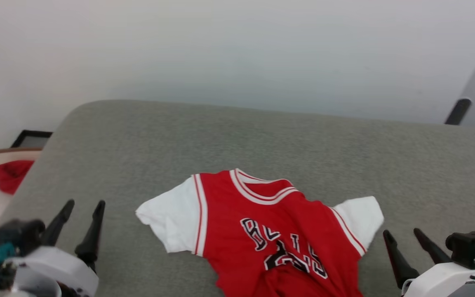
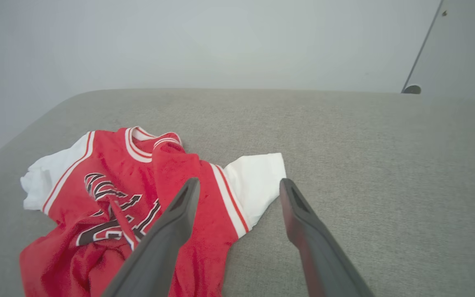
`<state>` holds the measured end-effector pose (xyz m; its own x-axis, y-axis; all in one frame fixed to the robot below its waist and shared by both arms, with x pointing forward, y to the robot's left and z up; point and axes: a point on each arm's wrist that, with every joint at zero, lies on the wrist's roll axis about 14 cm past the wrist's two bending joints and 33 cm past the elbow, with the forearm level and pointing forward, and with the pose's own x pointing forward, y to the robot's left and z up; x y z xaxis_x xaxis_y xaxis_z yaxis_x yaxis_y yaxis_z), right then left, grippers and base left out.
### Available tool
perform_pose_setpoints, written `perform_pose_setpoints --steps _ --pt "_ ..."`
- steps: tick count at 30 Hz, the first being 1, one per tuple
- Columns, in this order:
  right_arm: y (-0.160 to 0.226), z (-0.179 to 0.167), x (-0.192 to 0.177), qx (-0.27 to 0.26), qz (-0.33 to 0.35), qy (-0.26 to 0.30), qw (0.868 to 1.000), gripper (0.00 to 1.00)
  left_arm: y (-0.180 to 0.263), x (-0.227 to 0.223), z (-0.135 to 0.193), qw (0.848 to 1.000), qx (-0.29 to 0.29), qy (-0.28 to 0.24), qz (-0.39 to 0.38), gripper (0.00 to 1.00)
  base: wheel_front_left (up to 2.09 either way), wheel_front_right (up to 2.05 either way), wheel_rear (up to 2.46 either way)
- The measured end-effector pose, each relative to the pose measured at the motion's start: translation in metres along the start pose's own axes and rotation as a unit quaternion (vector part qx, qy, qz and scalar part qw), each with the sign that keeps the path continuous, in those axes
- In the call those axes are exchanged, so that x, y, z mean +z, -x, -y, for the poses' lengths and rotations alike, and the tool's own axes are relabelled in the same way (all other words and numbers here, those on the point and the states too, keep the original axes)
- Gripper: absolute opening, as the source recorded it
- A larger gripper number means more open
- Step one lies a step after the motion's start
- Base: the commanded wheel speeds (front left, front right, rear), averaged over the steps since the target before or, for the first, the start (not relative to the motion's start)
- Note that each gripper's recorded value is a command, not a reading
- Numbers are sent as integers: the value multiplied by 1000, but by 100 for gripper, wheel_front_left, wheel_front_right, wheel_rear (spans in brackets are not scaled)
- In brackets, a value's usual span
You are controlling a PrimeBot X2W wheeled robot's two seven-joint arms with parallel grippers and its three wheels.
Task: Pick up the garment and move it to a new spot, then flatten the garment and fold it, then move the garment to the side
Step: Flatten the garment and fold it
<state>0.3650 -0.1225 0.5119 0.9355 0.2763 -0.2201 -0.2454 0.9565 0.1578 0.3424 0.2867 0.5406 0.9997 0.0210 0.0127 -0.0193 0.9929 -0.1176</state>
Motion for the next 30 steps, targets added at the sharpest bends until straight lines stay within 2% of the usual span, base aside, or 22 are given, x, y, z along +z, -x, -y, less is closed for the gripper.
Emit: perform_pose_setpoints --steps 8,13,18,23,24,26,30 --pt "16 37 13 -60 52 -5 997 100 -44 -5 11 994 -49 -2 -100 100 0 0 0" --pt "20 56 11 -90 52 -11 995 100 -67 -30 7 979 -42 24 -199 100 0 0 0" --pt "16 68 4 -105 42 -20 993 100 -84 -60 4 955 -34 28 -292 100 0 0 0" --pt "11 77 -3 -117 30 -25 992 100 -90 -96 4 923 -29 19 -383 100 0 0 0" --pt "11 77 -3 -117 30 -25 992 100 -90 -96 4 923 -29 19 -383 100 0 0 0" --pt "7 81 -5 -122 25 -26 992 100 -93 -112 3 906 -24 14 -422 100 0 0 0" --pt "4 87 -9 -129 18 -27 991 100 -97 -129 1 890 -18 12 -456 100 0 0 0"
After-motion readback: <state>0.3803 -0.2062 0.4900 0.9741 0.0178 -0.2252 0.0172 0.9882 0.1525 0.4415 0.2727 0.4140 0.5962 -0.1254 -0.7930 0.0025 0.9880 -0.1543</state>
